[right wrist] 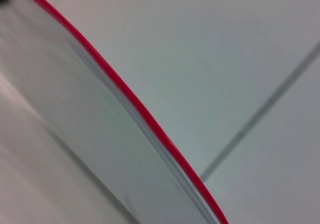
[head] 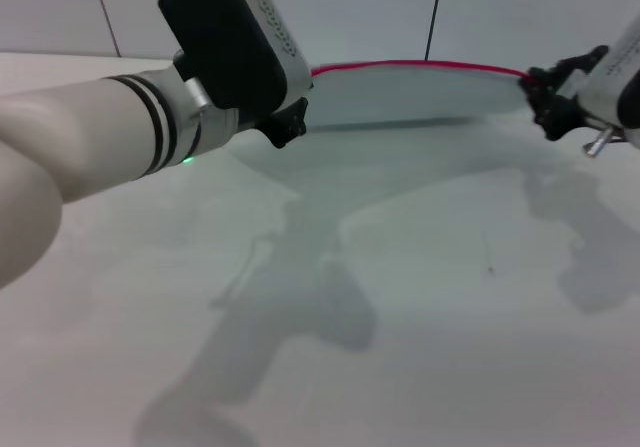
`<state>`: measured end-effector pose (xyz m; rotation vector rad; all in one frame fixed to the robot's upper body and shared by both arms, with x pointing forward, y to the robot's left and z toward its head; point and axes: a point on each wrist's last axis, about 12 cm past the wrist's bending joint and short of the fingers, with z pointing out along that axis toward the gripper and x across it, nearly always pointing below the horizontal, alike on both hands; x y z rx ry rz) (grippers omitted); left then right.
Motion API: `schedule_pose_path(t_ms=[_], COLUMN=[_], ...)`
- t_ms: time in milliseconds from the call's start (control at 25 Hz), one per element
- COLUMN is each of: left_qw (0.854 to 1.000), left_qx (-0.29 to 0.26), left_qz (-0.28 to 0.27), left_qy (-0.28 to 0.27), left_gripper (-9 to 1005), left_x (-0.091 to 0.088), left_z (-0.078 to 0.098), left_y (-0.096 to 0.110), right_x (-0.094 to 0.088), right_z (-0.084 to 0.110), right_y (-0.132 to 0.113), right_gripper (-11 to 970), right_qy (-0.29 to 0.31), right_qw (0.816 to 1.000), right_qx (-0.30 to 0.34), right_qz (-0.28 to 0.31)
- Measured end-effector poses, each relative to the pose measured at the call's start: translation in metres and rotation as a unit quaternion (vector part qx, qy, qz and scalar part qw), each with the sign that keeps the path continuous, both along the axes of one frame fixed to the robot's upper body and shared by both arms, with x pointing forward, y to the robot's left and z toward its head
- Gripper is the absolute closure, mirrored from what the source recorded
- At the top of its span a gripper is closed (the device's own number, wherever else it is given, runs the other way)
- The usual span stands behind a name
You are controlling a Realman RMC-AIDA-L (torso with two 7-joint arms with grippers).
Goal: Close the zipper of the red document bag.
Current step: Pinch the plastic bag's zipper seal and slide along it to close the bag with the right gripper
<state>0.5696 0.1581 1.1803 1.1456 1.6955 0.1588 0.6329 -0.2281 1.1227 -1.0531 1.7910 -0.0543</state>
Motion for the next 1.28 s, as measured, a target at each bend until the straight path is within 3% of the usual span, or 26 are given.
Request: schedule_pose_path(t_ms=[200,1000,1280], left_qw=[1.0,1.0,1.0], left_qx=[-0.006,-0.002,0.005], left_qz=[0.003,0.007,0.009], left_qy=[-0.002,-0.009,-0.01], left_gripper=[908,894,889], left_x=[-0.004,-0.007,-0.005], left_z=[0.002,0.003,0.002], left_y=[0.002,0.005,0.006], right_x=[0.003,0.002,0.001], right_z=[0.001,0.002,0.001], right_y=[-0.013,-0.019,-0.019], right_gripper=[878,882,826], right_qy=[0.0,-0.005,-0.003], right_qw=[1.0,0.999,0.999], right_qx=[0.008,0.012,0.015], right_qz=[-0.025,-0.038,-0.04])
